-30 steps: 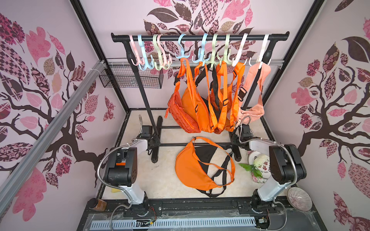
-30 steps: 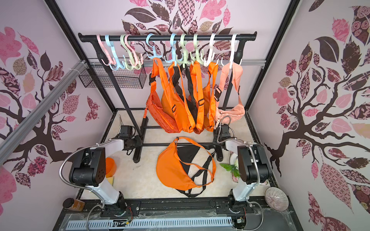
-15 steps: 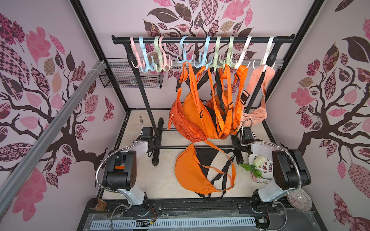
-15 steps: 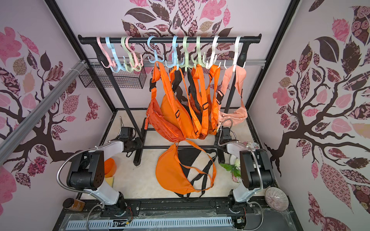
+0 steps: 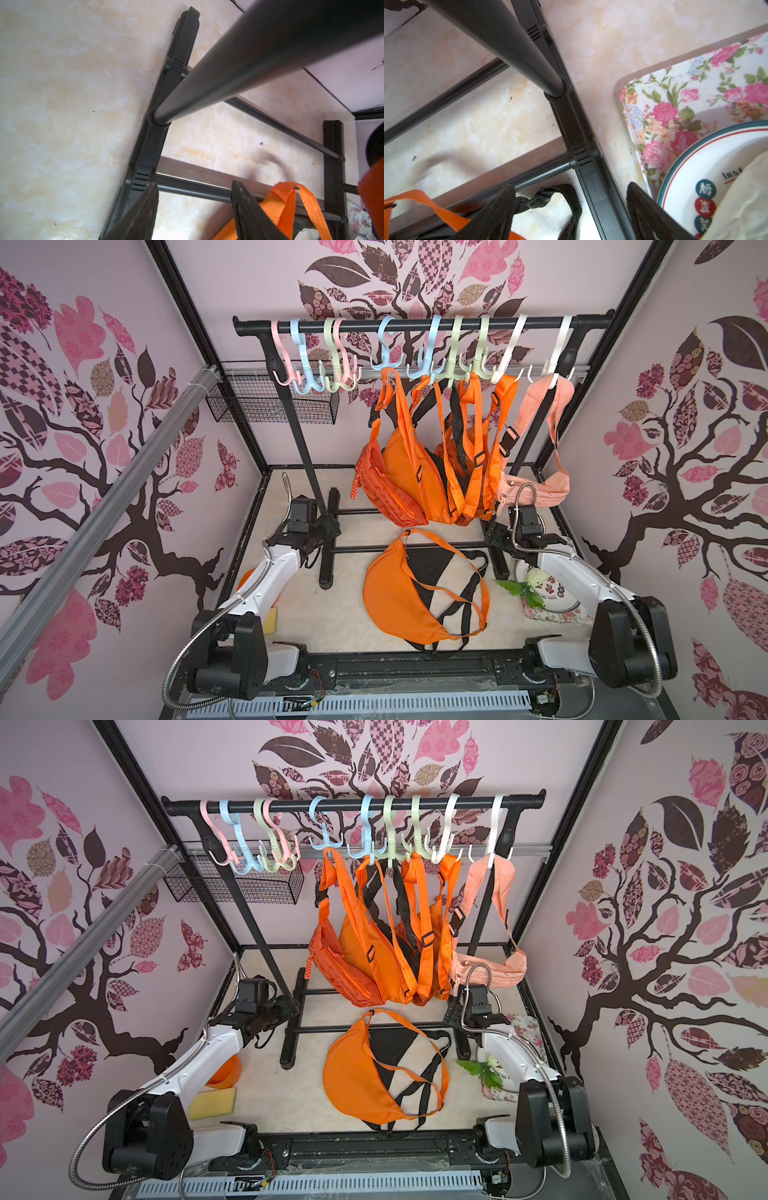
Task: Hang the bag on a hook
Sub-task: Adjust the clothesline at the center of the board.
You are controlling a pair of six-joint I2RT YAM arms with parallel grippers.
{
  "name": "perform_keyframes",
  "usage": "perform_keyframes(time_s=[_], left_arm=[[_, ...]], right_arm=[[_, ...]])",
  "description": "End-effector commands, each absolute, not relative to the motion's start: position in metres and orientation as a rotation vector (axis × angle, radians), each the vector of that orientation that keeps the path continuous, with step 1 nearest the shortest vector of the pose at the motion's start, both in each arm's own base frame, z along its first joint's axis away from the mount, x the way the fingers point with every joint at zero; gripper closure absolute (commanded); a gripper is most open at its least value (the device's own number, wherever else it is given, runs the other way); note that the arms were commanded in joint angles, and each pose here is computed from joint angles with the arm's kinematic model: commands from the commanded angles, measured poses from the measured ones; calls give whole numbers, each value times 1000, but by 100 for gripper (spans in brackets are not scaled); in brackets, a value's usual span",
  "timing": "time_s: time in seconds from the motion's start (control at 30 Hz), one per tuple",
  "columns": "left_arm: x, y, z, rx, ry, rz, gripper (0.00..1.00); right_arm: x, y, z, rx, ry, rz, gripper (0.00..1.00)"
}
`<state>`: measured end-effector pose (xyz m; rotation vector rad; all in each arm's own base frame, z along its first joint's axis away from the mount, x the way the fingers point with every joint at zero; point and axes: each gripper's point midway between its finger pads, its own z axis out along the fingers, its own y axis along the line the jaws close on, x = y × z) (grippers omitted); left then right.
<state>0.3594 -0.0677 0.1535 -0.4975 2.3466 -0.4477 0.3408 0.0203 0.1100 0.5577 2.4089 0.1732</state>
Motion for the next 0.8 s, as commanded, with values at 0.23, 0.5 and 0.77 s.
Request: perform_keyframes(time_s=[0.23, 0.5, 0.77], left_arm=[[264, -133, 106, -296, 2511, -517, 40], [210, -148, 81, -307, 2531, -666, 36], [192, -165, 56, -282, 2574, -730, 35]], right_arm=[[270, 80, 96, 347, 2517, 251, 13], [231, 103, 64, 229, 2616, 308, 8], [228, 107, 51, 203, 2648, 315, 11]])
